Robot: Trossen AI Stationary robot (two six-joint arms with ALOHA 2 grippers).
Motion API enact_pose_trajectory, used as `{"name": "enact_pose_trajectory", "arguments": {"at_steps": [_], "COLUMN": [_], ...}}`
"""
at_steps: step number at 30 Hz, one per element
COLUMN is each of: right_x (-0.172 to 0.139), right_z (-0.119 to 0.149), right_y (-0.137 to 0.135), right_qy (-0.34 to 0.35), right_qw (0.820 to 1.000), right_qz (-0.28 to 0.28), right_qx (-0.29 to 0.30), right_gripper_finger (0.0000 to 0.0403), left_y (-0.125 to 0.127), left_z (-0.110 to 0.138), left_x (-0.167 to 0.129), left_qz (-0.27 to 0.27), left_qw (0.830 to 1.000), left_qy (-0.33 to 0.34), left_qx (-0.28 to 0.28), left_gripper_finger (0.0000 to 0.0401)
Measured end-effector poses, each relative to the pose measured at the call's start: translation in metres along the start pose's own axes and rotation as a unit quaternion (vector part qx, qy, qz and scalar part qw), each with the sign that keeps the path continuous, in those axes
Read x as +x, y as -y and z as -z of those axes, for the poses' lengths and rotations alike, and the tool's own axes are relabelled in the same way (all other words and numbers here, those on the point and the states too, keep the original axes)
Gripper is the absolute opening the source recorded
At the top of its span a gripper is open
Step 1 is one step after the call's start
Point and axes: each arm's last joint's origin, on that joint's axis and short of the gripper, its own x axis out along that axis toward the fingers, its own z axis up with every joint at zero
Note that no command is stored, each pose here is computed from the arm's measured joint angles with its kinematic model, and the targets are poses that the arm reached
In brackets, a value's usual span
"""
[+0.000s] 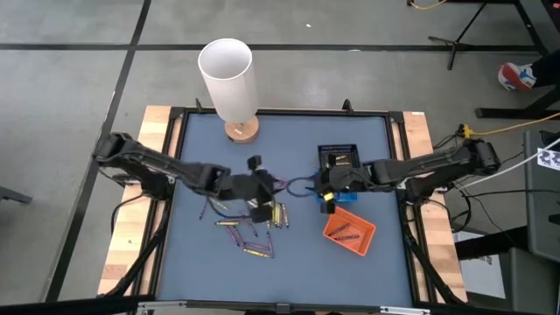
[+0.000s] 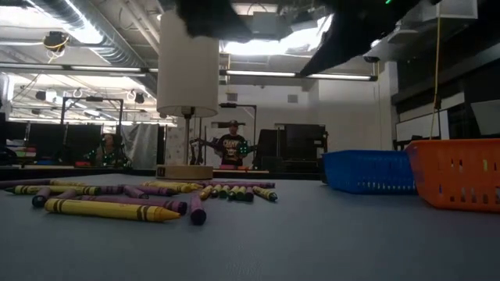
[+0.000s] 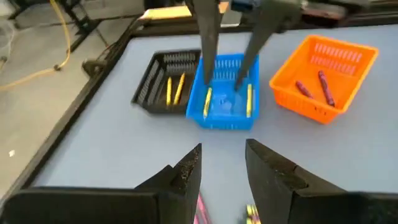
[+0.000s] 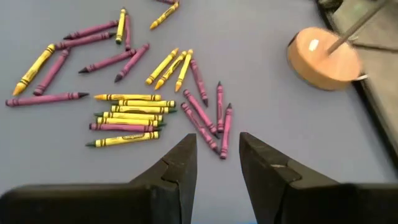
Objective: Sort crayons
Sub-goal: Put the purple crayon into the orange bin
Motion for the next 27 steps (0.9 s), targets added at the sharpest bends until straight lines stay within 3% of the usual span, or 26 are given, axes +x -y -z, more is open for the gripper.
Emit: {"name": "enact_pose_trajectory", "arguments": {"at_steps": [6,12,19,27], "right_x": [0.035,0.072,0.112,0.136], "right_z": [0.005,0.015,0.036,0.057], "right_y": [0.024,0.037,0.044,0.044], "right_qy": [0.001,0.000,-0.028,-0.068], "right_qw": [1.000,1.000,0.999,0.998], "right_qz": [-0.023,-0.013,-0.007,-0.008], "right_qx": [0.020,0.014,0.013,0.016], "right_gripper_finger": [0.0120,0.0120,0.0120,0.0120], "left_y": [0.011,0.010,0.007,0.007], "left_z": [0.046,0.079,0.085,0.084], "left_x": [-0.007,-0.002,-0.001,-0.001], "left_qz": [0.029,0.034,0.033,0.033], "left_qw": [0.996,0.992,0.990,0.989], "left_qy": [0.076,0.099,0.116,0.119], "left_qx": [-0.039,-0.065,-0.079,-0.081], "left_gripper_finger": [0.0108,0.0108,0.0108,0.0108]}}
